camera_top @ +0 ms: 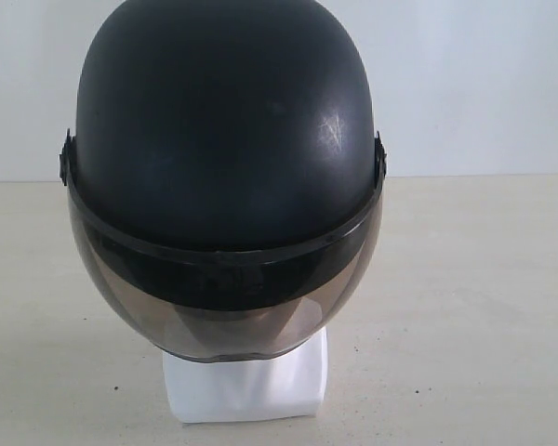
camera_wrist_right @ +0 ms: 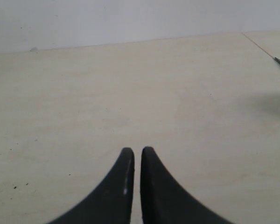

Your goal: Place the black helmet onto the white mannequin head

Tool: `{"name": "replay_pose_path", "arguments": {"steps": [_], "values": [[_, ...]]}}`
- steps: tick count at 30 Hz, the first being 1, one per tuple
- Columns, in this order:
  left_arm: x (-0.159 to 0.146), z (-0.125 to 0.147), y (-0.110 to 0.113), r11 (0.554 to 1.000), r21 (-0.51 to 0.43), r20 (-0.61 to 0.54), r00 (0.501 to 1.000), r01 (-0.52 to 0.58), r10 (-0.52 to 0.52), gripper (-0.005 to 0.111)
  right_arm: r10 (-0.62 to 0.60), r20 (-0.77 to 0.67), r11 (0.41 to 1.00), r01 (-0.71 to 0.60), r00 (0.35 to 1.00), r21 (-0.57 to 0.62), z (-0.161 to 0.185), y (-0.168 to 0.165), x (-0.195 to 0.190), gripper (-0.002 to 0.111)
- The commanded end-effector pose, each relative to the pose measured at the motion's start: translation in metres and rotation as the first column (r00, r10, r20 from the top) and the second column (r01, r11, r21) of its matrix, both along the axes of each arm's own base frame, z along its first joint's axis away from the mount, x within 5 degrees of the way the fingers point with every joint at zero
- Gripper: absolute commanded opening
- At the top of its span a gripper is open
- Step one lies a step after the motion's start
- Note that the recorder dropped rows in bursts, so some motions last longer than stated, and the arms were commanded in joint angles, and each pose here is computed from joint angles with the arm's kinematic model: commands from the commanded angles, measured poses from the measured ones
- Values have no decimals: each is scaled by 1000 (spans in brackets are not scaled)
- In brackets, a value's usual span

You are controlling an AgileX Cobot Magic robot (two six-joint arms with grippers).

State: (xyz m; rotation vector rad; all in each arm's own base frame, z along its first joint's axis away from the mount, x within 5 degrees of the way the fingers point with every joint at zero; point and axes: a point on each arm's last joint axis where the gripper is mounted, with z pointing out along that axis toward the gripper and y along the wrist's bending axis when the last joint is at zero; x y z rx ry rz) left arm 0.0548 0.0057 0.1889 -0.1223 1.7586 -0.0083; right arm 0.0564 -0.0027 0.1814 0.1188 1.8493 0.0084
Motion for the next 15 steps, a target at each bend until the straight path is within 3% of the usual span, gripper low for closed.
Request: {"name": "replay_pose_path", "arguments": {"steps": [1, 15], "values": [[0, -1, 0, 1000, 7, 2, 1000, 0, 0, 4, -3, 6, 1000, 3, 1000, -12, 0, 0, 0, 6], [0, -1, 0, 1000, 7, 2, 1000, 0, 0, 4, 9, 5, 1000, -9, 1000, -17, 0, 0, 0, 6]]}}
